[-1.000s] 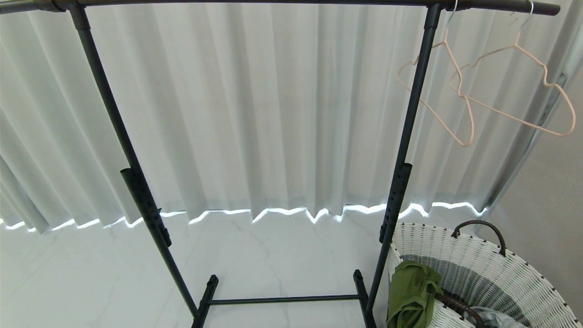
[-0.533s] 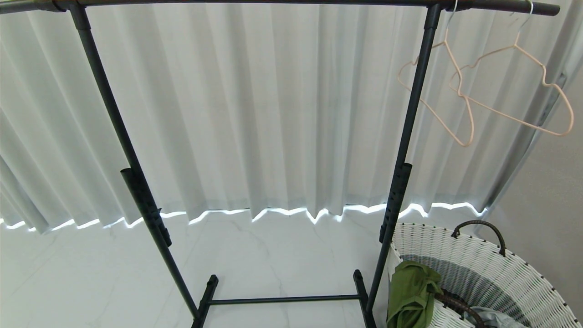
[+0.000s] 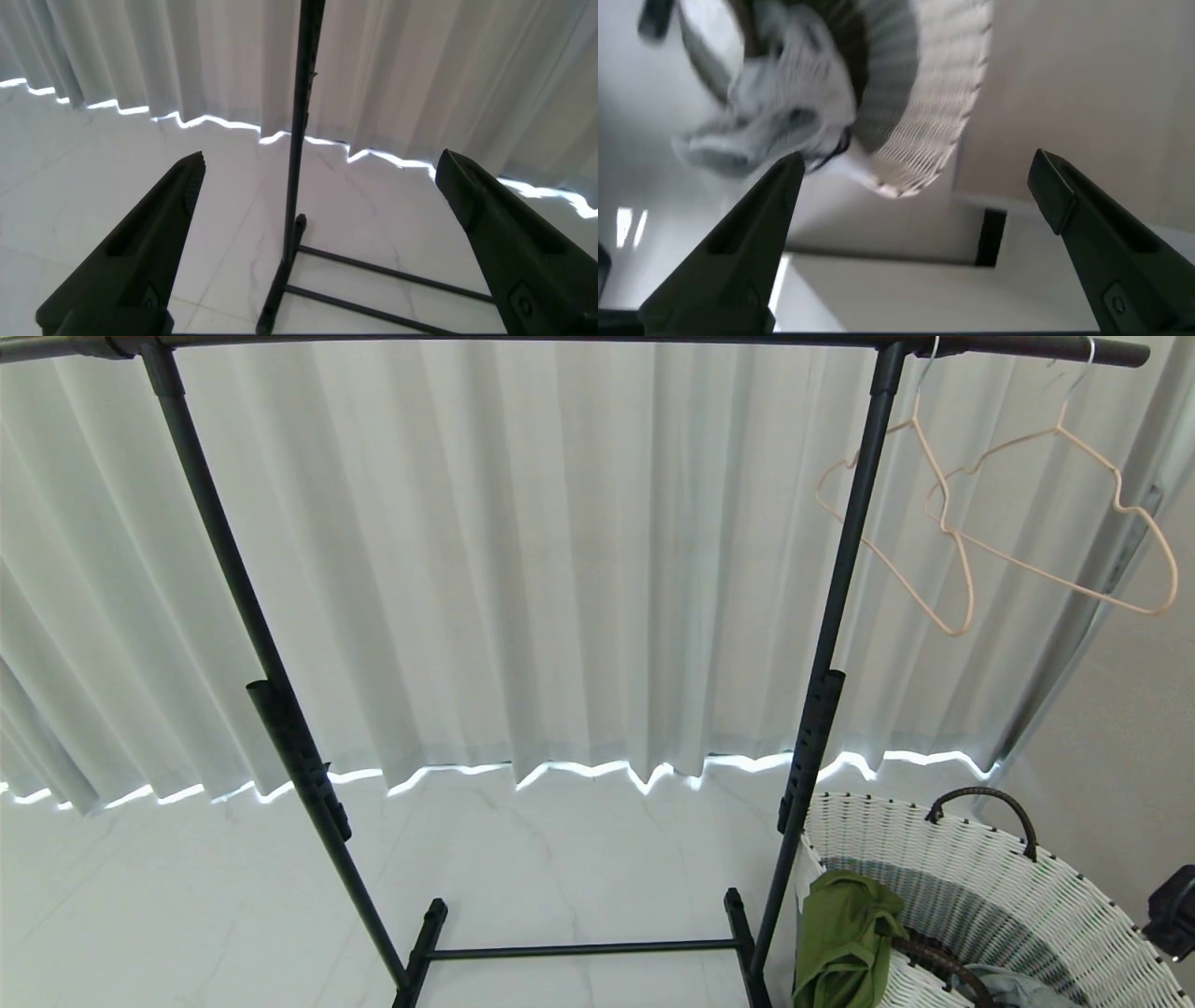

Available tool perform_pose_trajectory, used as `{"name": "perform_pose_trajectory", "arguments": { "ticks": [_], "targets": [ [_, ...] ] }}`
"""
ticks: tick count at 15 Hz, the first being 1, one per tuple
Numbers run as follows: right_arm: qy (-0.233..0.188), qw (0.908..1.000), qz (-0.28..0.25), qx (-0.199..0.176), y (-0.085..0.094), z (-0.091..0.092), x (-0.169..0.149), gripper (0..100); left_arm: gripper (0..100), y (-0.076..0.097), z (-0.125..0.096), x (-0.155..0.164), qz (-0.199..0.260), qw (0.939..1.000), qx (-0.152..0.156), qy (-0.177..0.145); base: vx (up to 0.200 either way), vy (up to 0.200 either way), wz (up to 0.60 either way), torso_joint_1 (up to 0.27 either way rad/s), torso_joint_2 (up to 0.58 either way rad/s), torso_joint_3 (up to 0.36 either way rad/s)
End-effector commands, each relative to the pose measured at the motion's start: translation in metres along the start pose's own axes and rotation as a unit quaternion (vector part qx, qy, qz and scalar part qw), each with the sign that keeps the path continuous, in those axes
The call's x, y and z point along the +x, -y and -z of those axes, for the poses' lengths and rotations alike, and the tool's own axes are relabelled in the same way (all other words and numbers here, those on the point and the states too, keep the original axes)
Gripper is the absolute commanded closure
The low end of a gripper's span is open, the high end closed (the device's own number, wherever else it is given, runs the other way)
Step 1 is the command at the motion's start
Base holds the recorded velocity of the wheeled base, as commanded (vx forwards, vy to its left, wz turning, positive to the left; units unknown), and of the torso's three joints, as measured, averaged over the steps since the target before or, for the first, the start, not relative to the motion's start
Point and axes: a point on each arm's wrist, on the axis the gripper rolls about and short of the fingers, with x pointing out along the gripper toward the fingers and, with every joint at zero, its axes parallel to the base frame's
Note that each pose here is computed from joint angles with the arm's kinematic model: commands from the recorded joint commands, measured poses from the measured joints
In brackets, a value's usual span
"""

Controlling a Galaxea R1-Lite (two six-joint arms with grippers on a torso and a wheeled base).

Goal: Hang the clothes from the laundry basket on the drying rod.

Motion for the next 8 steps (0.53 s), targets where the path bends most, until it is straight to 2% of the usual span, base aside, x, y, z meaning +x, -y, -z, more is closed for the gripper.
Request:
{"name": "perform_pose_trajectory", "arguments": {
  "ticks": [1, 5, 7, 8],
  "targets": [
    [-0.069, 0.9963, -0.050, -0.009, -0.012, 0.014, 0.023, 0, 0, 0.000, 0.000, 0.000, 0.000, 1.0000, 0.000, -0.001, 0.000, 0.000, 0.00, 0.000, 0.00, 0.000],
    [-0.099, 0.9908, -0.092, -0.003, -0.013, 0.014, 0.047, 0, 0, 0.000, 0.000, 0.000, 0.000, 1.0000, 0.000, 0.000, 0.000, 0.000, 0.00, 0.000, 0.00, 0.000],
    [-0.101, 0.9895, -0.103, 0.008, -0.009, 0.012, 0.070, 0, 0, 0.000, 0.000, 0.000, -0.001, 1.0000, 0.000, 0.000, 0.000, 0.000, 0.00, 0.000, 0.00, 0.000],
    [-0.088, 0.9901, -0.109, 0.000, -0.007, 0.014, 0.081, 0, 0, 0.000, 0.000, 0.000, 0.000, 1.0000, 0.000, 0.000, 0.000, 0.000, 0.00, 0.000, 0.00, 0.000]
  ]
}}
